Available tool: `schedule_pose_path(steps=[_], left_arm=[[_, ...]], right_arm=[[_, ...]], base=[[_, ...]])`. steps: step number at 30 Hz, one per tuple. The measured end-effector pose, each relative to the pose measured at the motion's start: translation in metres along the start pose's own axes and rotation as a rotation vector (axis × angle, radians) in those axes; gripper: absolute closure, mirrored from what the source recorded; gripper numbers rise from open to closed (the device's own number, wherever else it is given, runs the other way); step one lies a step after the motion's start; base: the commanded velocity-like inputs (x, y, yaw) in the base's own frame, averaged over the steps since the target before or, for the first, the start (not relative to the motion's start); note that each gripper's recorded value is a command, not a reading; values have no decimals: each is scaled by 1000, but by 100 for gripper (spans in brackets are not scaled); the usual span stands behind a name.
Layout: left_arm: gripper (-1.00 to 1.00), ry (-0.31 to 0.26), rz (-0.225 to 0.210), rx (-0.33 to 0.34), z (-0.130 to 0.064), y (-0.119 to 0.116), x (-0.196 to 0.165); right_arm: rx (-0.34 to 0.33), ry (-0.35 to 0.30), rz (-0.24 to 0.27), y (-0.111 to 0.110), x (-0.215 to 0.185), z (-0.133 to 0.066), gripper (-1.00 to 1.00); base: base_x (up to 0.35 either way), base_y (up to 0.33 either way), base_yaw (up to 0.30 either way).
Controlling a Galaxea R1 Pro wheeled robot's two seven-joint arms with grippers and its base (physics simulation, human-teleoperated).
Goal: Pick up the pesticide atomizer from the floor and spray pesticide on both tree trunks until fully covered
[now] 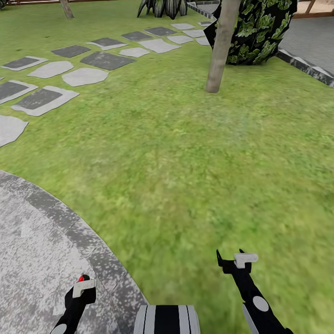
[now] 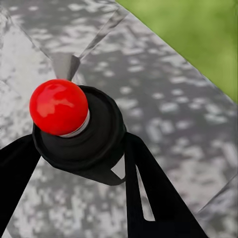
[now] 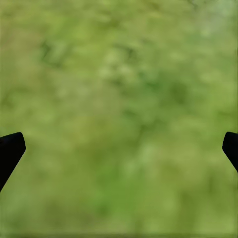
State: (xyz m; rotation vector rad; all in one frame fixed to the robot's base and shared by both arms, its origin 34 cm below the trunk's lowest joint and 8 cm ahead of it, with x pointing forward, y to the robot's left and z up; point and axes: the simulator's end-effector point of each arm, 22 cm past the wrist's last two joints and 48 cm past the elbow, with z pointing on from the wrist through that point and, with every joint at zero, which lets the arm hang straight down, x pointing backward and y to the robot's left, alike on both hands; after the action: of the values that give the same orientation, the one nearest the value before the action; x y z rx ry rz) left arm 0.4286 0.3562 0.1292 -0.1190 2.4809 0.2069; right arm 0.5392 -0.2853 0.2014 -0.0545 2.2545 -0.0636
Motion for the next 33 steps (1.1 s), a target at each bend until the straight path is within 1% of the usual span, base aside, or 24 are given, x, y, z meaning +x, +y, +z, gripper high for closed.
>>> schedule_pose_path(steps=[7,33], left_arm=[[100,-3,0,0,0,0,-1],[100,-103,-18,4,-10,0,-55]], right_arm=[[0,0,0,0,0,0,-100],[8,-108,2,-4,-60,-11,-100]], base=[[0,0,0],[0,0,0]])
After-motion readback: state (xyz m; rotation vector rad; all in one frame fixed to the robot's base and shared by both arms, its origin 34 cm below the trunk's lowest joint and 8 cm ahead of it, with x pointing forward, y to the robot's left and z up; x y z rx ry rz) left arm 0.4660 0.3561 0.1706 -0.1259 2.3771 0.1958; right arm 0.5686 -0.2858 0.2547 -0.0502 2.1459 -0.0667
